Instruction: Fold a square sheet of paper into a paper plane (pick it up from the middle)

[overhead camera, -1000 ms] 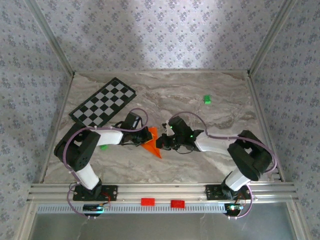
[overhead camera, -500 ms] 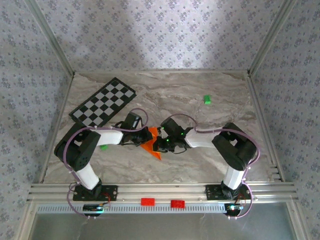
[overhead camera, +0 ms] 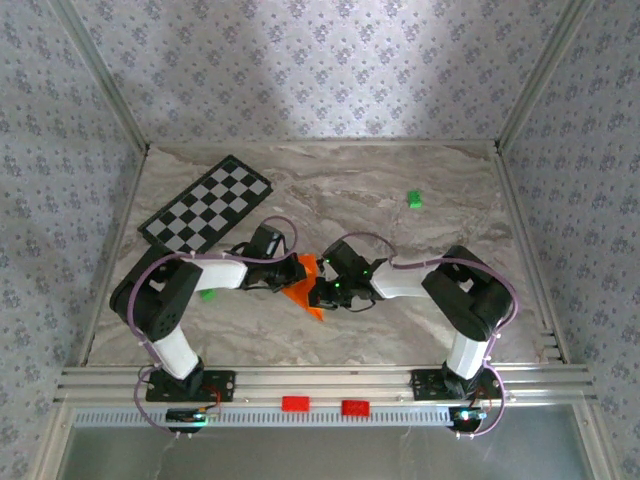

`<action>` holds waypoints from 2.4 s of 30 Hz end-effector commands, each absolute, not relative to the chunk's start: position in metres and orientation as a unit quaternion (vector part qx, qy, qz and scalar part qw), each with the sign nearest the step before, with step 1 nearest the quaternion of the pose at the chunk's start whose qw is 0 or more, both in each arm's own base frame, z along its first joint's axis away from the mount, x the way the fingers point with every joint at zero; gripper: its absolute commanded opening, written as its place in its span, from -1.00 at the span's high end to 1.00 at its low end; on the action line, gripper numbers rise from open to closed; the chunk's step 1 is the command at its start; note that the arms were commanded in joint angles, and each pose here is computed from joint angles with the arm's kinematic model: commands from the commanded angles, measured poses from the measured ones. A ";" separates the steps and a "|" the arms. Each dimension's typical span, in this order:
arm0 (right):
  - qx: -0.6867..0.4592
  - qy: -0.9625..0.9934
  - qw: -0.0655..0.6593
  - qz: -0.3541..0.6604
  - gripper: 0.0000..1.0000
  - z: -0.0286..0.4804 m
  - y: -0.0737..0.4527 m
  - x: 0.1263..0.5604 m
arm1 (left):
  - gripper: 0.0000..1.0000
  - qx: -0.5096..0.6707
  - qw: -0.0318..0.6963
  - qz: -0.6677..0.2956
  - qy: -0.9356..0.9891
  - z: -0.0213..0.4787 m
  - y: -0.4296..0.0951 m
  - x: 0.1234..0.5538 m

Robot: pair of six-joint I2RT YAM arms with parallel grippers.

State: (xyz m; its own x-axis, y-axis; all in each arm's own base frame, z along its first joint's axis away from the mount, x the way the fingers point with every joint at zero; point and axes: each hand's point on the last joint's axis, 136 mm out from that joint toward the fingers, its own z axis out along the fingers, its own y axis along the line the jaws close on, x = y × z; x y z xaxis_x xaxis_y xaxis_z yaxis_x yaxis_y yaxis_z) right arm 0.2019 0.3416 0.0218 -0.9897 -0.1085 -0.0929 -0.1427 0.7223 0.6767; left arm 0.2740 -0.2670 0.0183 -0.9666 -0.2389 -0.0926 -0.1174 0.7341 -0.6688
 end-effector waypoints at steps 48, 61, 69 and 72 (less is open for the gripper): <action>-0.049 0.918 0.065 0.388 1.00 0.070 0.284 0.166 | 0.99 -0.125 0.031 -0.254 0.959 -0.033 -0.232 0.238; -0.051 0.927 0.039 0.369 1.00 0.057 0.347 0.223 | 0.99 -0.121 0.034 -0.261 0.957 -0.028 -0.237 0.242; -0.040 0.946 0.004 0.322 1.00 0.020 0.340 0.222 | 0.99 -0.118 0.031 -0.261 0.958 -0.030 -0.238 0.242; -0.026 0.959 -0.015 0.282 1.00 -0.003 0.319 0.208 | 0.99 -0.116 0.033 -0.261 0.958 -0.029 -0.238 0.243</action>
State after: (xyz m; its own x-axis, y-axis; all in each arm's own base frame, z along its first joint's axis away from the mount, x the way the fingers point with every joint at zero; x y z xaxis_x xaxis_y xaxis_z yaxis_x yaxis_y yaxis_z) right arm 0.2263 0.3436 0.0270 -0.9962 -0.0624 -0.0611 -0.0870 0.7662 0.6367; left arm 0.2699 -0.2714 0.0174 -0.9713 -0.2224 -0.0842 -0.1094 0.7322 -0.6723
